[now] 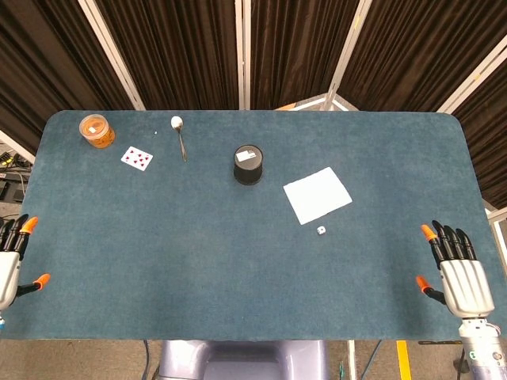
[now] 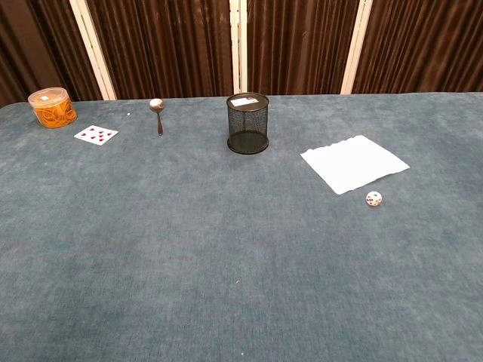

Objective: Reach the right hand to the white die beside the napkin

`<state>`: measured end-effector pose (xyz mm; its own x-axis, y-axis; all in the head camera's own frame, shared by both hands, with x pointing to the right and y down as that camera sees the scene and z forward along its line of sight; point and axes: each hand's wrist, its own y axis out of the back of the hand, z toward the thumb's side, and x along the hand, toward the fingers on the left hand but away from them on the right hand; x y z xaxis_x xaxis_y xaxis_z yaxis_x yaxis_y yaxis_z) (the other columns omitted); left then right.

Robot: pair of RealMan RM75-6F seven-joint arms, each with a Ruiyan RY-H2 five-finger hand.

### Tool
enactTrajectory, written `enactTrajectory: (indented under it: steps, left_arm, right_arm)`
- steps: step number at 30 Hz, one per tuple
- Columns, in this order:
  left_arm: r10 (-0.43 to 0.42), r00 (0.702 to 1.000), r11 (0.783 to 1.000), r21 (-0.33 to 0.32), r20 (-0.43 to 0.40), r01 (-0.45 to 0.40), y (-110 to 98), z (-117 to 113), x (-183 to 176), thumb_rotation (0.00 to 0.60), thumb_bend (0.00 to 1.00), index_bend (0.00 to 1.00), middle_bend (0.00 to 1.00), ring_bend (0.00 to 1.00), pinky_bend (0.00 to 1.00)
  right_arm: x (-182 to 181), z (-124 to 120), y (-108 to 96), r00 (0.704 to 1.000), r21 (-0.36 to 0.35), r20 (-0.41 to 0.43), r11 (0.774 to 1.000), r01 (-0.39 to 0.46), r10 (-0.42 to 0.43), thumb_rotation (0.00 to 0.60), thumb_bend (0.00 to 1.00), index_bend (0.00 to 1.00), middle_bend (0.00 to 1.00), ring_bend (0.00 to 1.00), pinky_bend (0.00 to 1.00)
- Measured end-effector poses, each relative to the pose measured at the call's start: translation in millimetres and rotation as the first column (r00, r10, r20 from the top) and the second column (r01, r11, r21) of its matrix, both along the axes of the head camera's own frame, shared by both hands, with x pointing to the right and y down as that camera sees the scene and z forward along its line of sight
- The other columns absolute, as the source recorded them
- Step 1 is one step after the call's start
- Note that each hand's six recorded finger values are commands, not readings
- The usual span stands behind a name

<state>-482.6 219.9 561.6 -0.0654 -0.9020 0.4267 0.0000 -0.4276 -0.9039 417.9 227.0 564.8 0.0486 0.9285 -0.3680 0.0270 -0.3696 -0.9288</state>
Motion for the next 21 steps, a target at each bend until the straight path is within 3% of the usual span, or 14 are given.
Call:
enactTrajectory:
  steps: [4, 10, 16, 21]
  left_arm:
    - [-0.008, 1.000, 1.000, 0.000, 0.001, 0.008, 0.4, -0.9, -2.2, 0.600, 0.00, 0.00, 0.00, 0.00, 0.00]
    - [-0.010, 1.000, 1.000, 0.011, -0.002, 0.010, -0.8, -3.4, -2.4, 0.600, 0.00, 0.00, 0.00, 0.00, 0.00]
    - [-0.016, 1.000, 1.000, 0.012, -0.003, 0.016, -2.2, -3.1, -3.7, 0.600, 0.00, 0.00, 0.00, 0.00, 0.00]
    - [-0.021, 1.000, 1.000, 0.013, -0.004, 0.022, -2.9, -3.8, -5.7, 0.600, 0.00, 0.00, 0.00, 0.00, 0.00]
  right_arm:
    - [-5.7, 5.8, -1.5, 1.000, -0.005, 0.018, 1.000, 0.014, -0.014, 0.600, 0.20, 0.25, 0.00, 0.00, 0.00]
    - [-23.4, 21.5, -13.5, 0.998, -0.028, 0.050, 0.998, 0.050, -0.048, 0.600, 0.23, 0.35, 0.01, 0.00, 0.00]
    - [-58.2, 51.5, -39.3, 0.992, -0.074, 0.089, 0.993, 0.095, -0.089, 0.600, 0.24, 0.36, 0.04, 0.00, 0.00]
    - [-84.9, 82.1, -60.3, 0.990, -0.137, 0.120, 0.987, 0.084, -0.068, 0.600, 0.25, 0.38, 0.05, 0.00, 0.00]
